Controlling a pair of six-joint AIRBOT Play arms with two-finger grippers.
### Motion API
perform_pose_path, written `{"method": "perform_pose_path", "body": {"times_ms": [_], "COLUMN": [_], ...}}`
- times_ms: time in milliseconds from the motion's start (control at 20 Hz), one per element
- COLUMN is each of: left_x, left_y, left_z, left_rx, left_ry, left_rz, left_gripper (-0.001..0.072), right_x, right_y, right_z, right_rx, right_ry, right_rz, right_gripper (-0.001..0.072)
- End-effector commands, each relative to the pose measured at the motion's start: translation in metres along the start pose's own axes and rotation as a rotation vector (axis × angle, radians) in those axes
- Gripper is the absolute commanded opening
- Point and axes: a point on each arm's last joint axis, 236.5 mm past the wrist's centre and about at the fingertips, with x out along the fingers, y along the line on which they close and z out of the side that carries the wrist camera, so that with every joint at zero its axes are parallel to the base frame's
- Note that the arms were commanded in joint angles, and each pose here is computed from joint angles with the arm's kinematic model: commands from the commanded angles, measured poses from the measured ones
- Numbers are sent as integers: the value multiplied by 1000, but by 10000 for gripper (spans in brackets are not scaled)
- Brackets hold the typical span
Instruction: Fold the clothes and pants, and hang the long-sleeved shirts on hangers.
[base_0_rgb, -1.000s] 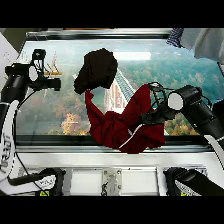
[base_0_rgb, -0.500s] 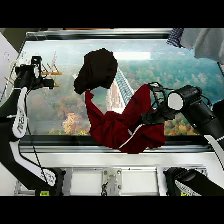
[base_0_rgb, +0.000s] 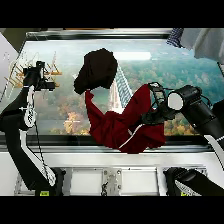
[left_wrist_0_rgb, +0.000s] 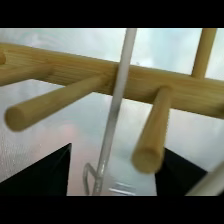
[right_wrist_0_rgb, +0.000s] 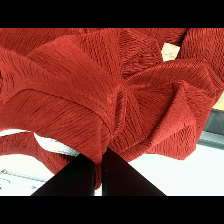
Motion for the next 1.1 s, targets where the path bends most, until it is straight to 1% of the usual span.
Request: {"method": "perform_pose_path", "body": {"times_ms": [0,100,150,500,650,1050], "left_x": [4,4,4,-11,-36,-129], "left_y": [0,0,0,6,10,-10], "left_z": [1,0,0,1,13,43], "left_rx": [-3,-3,-3,-9,-13,67], "left_ry": [2,3,4,4,-42,-191], "left_rz": [2,2,2,9,11,2], "left_gripper": [350,78,18,18,18,18], "right_x": [0,0,0,0,0,0], "right_y": [0,0,0,0,0,0], "right_z": [0,0,0,0,0,0], "right_rx": [-1,-1,-1,-1,-1,-1], "right_ry": [1,1,1,1,2,1], "right_rz": [0,0,0,0,0,0], "right_gripper": [31,30,31,31,30,30]}}
